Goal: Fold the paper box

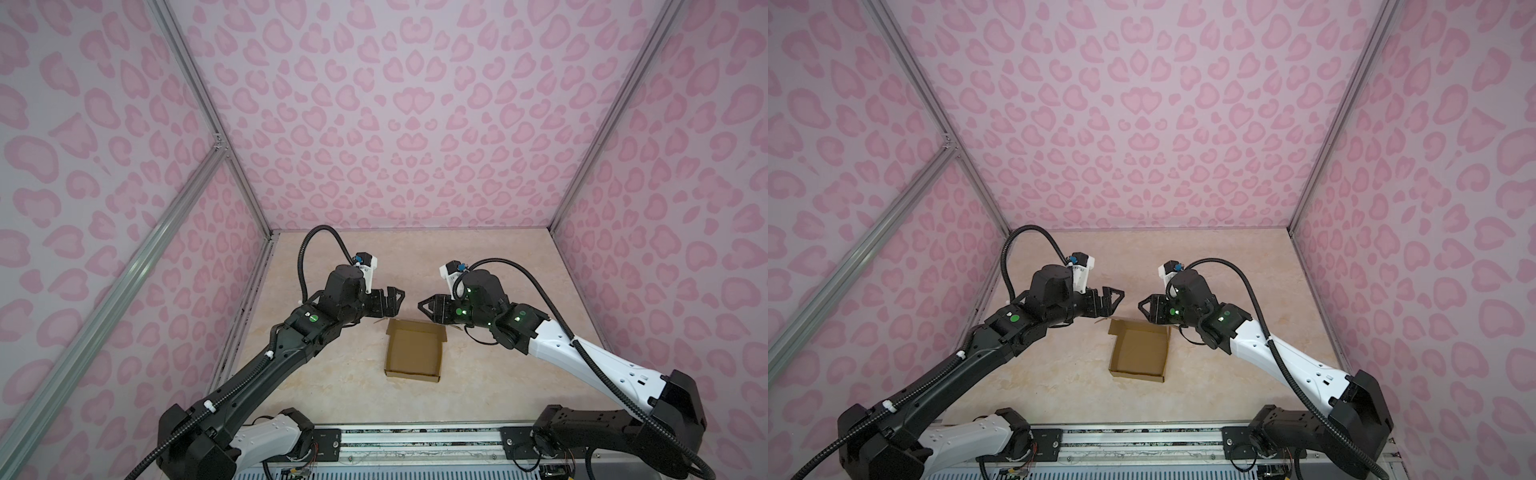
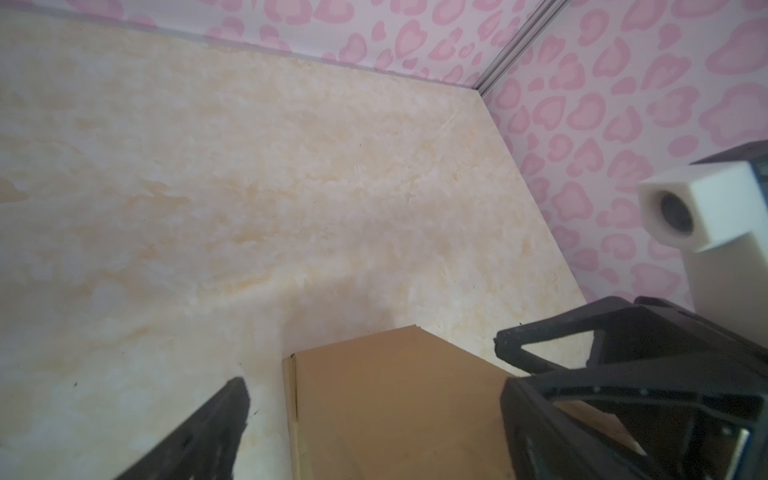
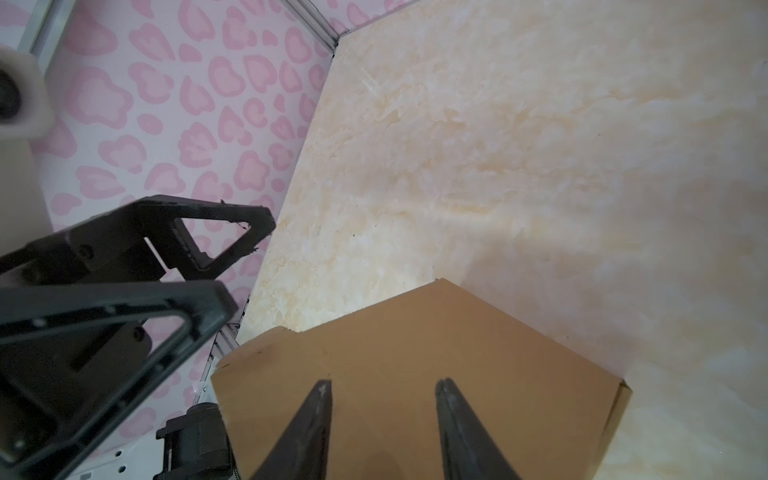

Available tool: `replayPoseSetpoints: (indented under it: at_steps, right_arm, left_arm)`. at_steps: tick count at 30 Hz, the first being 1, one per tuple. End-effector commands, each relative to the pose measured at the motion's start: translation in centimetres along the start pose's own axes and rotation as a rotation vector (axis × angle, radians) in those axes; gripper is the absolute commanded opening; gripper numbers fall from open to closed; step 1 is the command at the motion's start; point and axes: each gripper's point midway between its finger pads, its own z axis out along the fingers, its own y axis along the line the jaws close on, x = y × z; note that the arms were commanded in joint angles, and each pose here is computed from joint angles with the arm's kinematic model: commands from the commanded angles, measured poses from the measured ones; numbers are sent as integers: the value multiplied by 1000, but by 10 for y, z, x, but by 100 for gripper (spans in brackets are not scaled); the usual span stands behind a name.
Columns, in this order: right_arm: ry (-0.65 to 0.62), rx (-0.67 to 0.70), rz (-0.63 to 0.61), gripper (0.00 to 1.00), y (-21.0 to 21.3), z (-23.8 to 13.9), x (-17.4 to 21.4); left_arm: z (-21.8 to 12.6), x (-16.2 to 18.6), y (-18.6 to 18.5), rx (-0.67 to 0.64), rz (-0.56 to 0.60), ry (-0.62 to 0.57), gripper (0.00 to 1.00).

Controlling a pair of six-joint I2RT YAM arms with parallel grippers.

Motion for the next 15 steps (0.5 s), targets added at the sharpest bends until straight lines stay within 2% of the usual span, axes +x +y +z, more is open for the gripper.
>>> replayPoseSetpoints:
  at_steps: [1,8,15]
  right_arm:
    - [29,-14,-14,44,5,6,9]
    - [51,10,-19,44,-1,12,27]
    - [110,24,15,43,-13,30,69]
  left_arm:
    - [7,14,-2,36,-29,57,97]
    - [9,35,3,50,-52,101,97]
    - [14,68,16,40,-94,170,97]
